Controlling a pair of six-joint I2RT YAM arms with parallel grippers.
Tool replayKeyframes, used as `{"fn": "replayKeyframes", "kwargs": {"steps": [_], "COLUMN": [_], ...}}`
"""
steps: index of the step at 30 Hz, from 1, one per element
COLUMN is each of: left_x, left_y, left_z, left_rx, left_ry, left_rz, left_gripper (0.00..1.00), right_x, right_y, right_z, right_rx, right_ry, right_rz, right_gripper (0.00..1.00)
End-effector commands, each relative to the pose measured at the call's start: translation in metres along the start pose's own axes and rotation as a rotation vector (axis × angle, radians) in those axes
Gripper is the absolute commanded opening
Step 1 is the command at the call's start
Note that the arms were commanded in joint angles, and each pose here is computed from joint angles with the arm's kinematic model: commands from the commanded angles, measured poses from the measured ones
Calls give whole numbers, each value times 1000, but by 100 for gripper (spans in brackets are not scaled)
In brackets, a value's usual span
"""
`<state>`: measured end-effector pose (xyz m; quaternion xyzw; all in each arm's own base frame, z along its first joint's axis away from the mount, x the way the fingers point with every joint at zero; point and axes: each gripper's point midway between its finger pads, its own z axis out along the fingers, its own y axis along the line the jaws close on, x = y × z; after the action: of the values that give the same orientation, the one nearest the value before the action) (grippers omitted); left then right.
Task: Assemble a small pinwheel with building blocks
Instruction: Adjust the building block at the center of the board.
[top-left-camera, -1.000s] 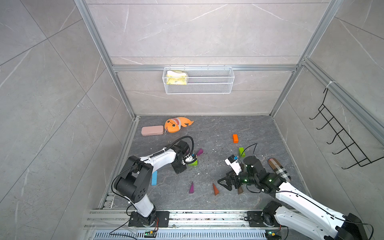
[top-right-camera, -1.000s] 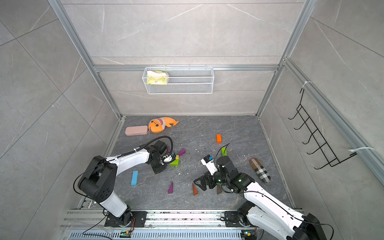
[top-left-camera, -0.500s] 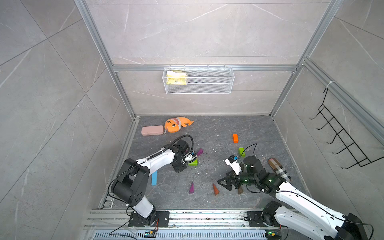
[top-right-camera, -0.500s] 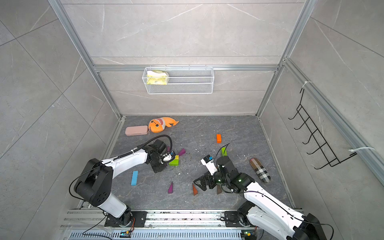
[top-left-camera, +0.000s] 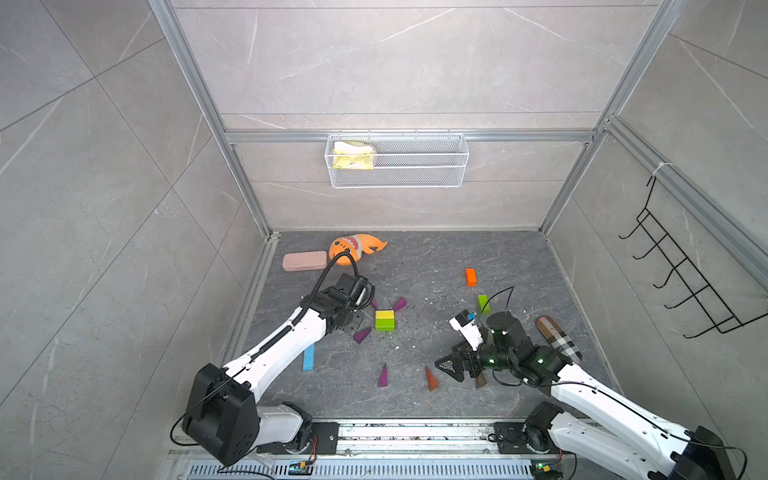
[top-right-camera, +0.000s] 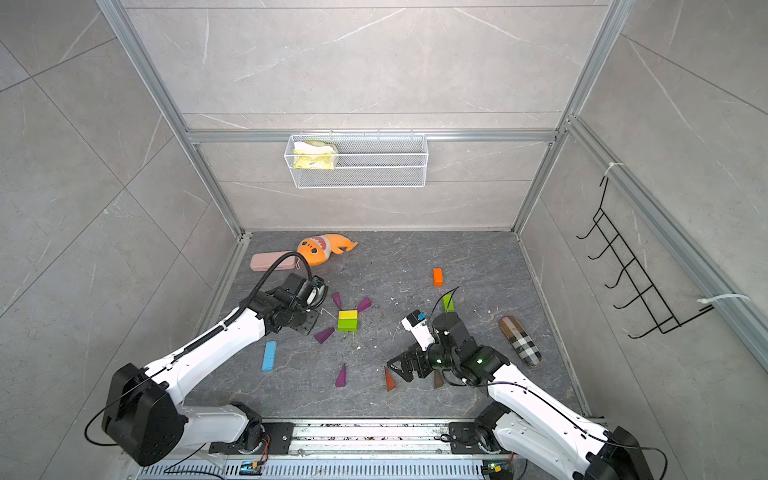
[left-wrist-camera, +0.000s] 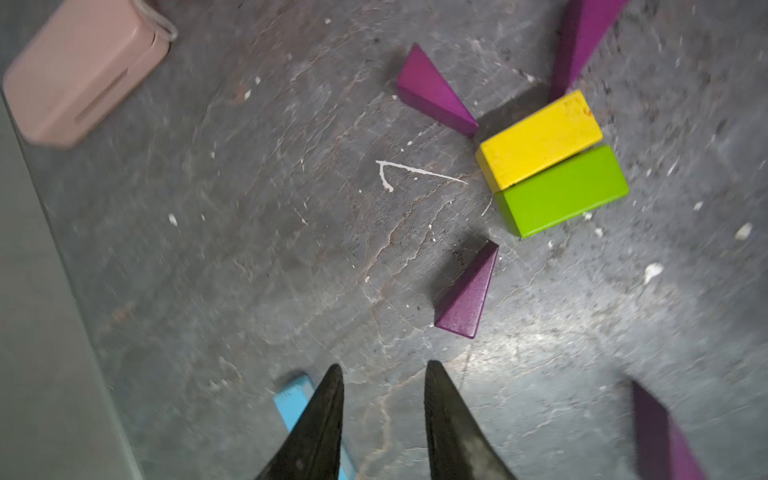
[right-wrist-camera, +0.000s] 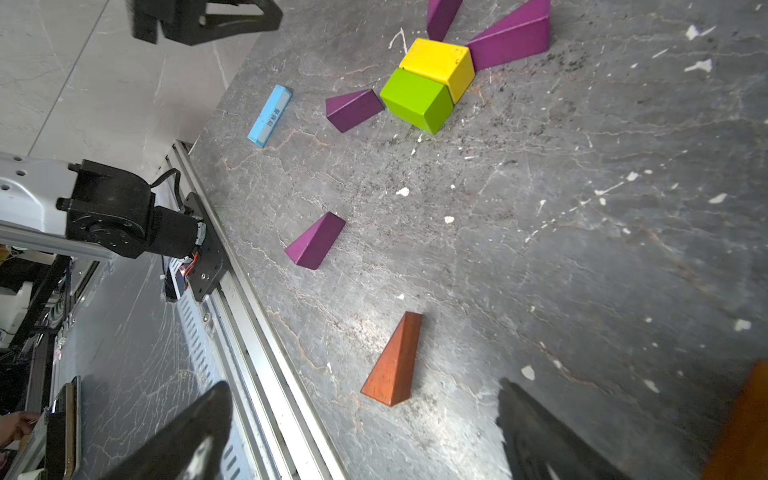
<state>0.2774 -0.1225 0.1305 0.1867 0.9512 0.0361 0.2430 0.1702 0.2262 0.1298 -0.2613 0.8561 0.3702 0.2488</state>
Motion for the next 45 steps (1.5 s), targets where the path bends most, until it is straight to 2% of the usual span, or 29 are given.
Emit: {"fn": "replayKeyframes", "kwargs": {"steps": [1, 6, 10, 15, 18, 25, 32, 45], "left_x": [37, 74, 86, 92, 84, 64, 49, 45], "left_y": [-1, -15, -21, -24, -23, -12, -18, -20], "left_z": [1, 22, 35, 46, 49, 58, 70, 75], "left_rx": [12, 87, 118, 102, 102, 29, 58, 52], "left_ry": [61, 59, 51, 100, 64, 25, 42, 56], "left_rz": [-380, -630, -707, -693, -697, -694, -690, -678], "left_gripper": [32, 24, 23, 23, 19, 18, 18, 22], "right_x": [-3, -3, -3, -3, -4, -4, -4, -5], "right_y": [-2, 1, 1, 2, 3, 4, 5, 7], "right_z": [1, -1, -1, -2, -4, -5, -5, -5], "right_rx": [6, -1, -6, -10, -10, -14, -20, -27], "right_ry": [-5, -18, -16, -22, -31, -34, -35, -36], "right_rz": [-13, -22, -22, -26, -29, -29, -34, -36], "right_gripper": [100, 100, 100, 100, 100, 100, 100, 100]}}
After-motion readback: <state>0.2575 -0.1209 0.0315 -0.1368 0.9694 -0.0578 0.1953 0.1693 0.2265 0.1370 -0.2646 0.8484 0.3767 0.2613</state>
